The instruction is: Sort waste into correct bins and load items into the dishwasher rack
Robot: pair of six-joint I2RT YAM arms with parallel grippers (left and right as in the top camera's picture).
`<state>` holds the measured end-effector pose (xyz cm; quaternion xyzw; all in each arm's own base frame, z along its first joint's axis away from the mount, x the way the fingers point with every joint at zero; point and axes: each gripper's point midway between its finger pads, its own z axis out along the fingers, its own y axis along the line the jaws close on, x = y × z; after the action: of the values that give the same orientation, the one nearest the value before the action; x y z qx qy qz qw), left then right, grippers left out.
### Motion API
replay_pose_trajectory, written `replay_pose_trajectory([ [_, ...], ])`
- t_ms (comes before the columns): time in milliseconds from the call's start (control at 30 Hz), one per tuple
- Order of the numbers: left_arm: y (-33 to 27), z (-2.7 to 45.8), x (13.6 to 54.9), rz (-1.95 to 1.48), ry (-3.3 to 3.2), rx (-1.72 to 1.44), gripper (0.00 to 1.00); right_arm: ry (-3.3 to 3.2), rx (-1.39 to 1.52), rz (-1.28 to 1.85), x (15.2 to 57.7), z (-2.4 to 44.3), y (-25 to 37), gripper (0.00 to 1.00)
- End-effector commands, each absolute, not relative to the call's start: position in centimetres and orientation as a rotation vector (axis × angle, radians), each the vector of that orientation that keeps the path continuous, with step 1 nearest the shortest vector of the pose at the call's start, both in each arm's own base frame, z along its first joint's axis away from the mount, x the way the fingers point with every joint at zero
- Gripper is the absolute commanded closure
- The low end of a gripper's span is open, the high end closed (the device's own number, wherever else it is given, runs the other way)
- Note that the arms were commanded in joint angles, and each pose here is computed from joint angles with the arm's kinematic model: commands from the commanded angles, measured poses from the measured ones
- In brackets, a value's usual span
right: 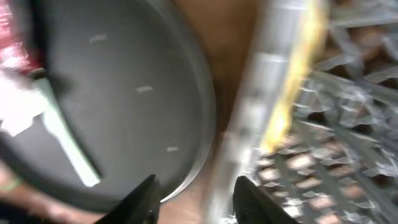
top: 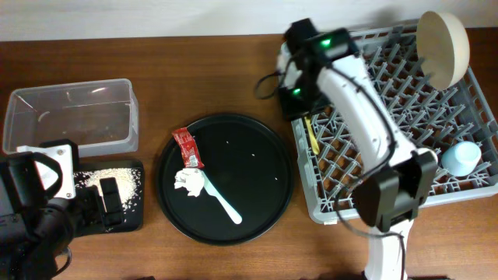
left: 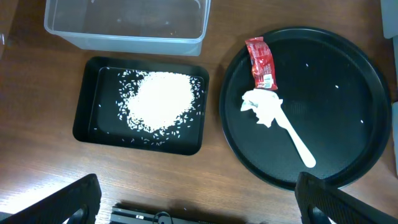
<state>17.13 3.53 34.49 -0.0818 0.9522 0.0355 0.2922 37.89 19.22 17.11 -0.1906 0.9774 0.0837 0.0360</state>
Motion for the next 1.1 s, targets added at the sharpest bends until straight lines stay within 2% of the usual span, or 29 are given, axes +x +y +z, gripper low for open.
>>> replay_pose_trajectory([
  [0, 3.6, 34.7, 17.1, 0.099, 2.528, -0.225, 0.01, 2.942, -0.947, 0.374, 33.0, 16.7, 26.1, 0.6],
  [100, 3.6, 34.7, 17.1, 0.099, 2.528, -0.225, 0.01, 2.877, -1.237, 0.346, 29.0, 13.5, 30.4, 0.57],
  [267, 3.6, 34.7, 17.1, 0.099, 2.528, -0.225, 0.01, 2.81, -1.498, 0.268, 24.0, 9.1, 33.4, 0.55],
  [400, 3.6, 34.7, 17.1, 0.099, 2.528, -0.225, 0.01, 2.732, -1.633, 0.152, 21.9, 6.0, 34.0, 0.55],
  [667, 3.6, 34.7, 17.1, 0.099, 2.528, -0.225, 0.01, 2.638, -1.624, 0.017, 23.5, 1.5, 34.4, 0.55],
  [1067, 3.6, 34.7, 17.1, 0.099, 2.528, -0.225, 0.01, 2.578, -1.727, 0.047, 23.5, 0.1, 35.1, 0.5],
])
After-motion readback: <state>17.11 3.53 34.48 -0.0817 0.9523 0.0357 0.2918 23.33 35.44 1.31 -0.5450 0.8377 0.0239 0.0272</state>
